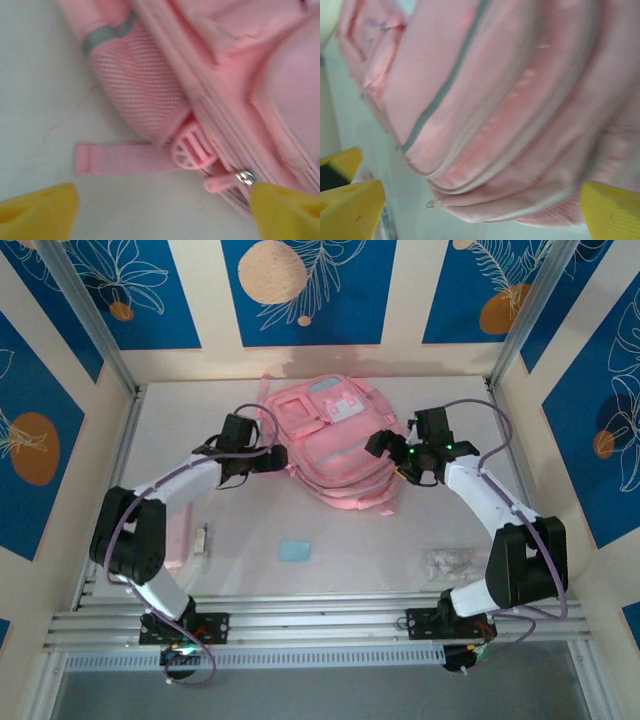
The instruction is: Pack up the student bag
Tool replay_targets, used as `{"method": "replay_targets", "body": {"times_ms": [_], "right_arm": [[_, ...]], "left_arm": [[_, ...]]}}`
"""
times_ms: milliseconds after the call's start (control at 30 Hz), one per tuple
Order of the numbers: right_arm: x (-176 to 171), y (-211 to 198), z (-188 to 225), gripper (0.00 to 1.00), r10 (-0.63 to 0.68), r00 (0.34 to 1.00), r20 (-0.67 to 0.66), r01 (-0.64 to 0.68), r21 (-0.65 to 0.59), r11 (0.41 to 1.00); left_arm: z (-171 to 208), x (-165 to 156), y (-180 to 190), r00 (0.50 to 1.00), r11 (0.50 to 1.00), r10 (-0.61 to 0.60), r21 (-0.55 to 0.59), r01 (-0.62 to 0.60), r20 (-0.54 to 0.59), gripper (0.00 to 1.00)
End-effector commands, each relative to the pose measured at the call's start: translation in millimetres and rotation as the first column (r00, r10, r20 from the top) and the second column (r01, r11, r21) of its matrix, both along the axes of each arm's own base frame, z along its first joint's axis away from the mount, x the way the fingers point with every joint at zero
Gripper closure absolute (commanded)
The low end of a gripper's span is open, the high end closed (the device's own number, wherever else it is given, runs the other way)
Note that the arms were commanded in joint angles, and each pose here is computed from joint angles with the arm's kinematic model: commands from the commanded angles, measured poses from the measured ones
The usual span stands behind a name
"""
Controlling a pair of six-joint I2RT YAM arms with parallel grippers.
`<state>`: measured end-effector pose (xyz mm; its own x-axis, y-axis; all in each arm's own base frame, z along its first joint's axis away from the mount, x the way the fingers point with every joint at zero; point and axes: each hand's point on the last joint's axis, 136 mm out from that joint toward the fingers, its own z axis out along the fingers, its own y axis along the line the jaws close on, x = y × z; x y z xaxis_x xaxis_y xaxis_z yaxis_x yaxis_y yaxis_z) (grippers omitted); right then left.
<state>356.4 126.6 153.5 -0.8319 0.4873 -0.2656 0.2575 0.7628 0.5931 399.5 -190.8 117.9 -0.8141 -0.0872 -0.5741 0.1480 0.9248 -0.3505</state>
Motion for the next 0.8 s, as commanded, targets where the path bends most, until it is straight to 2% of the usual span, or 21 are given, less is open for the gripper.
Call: {"method": "replay_targets", "body": {"times_ms": [0, 100, 367, 500, 633, 767], "right_arm": [[-38.3, -46.2, -25.0, 0.01, -0.17, 0.965, -0.199, 0.138, -0.164, 0.977], [-71.9, -78.6, -45.6, 0.01, -0.313, 0.894, -0.321, 0.227, -0.278, 0.933], [-144.6, -115.8, -88.6, 0.0, -0.54, 0.685, -0.49, 0.432, -0.324, 0.842], [-156.4, -118.1, -104.0, 0.01, -0.568, 0.616, -0.546, 0.513, -0.268, 0.815], [-181.1, -130.8, -111.5, 0.01, -0.636, 0.505, -0.584, 0.527, -0.375, 0.763], [-193.3, -139.0, -115.5, 0.01, -0.673, 0.446, -0.59, 0.534, -0.428, 0.729]], "left_arm": [[27.2, -5.9, -28.1, 0.995, 0.993, -0.063, -0.093, 0.07, 0.077, 0.0], [32.3, -11.4, -45.0, 0.99, 0.986, -0.093, -0.125, 0.106, 0.106, 0.0], [29.2, -24.6, -60.1, 0.982, 0.979, -0.112, -0.152, 0.136, 0.154, 0.0], [25.9, -28.0, -61.3, 0.979, 0.974, -0.108, -0.178, 0.139, 0.172, 0.0], [23.2, -30.2, -64.6, 0.979, 0.969, -0.12, -0.195, 0.151, 0.164, 0.0], [21.2, -32.7, -67.1, 0.98, 0.964, -0.128, -0.214, 0.159, 0.153, 0.0]]}}
